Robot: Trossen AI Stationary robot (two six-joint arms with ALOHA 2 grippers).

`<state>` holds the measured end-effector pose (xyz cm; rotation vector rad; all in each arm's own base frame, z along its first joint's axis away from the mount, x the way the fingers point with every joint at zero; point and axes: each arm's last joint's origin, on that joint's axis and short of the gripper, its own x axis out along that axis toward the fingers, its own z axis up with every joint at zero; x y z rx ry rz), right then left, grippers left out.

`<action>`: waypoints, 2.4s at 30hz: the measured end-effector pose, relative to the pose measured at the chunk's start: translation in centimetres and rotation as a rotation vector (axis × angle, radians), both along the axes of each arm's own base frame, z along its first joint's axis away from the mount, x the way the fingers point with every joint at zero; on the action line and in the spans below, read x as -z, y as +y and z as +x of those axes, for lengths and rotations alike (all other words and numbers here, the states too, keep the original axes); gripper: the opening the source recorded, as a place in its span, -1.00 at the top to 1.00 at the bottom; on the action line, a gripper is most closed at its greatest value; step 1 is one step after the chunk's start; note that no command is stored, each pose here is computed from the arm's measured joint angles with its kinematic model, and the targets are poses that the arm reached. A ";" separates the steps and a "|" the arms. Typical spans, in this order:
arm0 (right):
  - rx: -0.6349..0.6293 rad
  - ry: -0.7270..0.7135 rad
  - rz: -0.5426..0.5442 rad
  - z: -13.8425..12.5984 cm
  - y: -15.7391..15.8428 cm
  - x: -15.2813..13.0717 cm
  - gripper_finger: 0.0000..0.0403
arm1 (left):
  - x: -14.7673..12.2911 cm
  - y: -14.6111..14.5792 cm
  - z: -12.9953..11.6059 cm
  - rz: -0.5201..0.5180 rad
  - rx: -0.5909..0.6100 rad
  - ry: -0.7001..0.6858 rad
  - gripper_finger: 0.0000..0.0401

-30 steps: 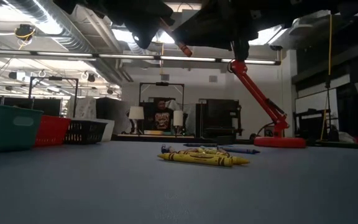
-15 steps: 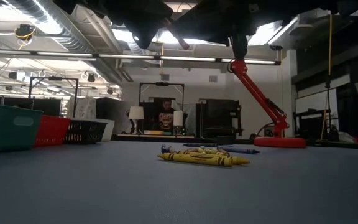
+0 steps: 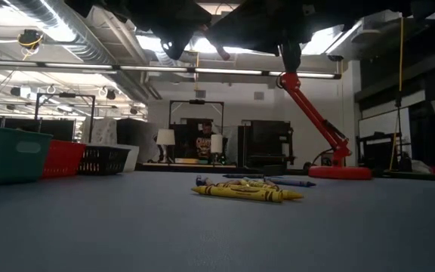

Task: Sort crayons
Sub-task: Put the orange crayon into the transparent bin

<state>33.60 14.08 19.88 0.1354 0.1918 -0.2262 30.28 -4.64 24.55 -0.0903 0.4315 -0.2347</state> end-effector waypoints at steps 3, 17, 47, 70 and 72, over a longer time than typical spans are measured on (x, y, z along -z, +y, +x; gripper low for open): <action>0.000 0.002 -0.001 0.0 0.0 0.0 0.93 | 0.0 0.0 0.0 0.000 -0.002 0.001 0.97; -0.007 0.003 0.001 0.0 0.0 0.0 0.53 | 0.0 0.1 0.0 -0.005 -0.010 0.002 0.94; 0.093 0.377 0.027 -1.9 -0.9 3.8 0.29 | 2.9 11.3 -4.4 0.138 -0.680 0.511 0.94; 0.100 0.419 0.004 -2.1 -1.0 4.1 0.29 | 2.9 21.9 -11.4 0.382 -1.464 0.718 0.94; 0.101 0.420 0.003 -2.2 -1.0 4.1 0.29 | 2.9 22.2 -11.7 0.363 -1.468 0.721 0.93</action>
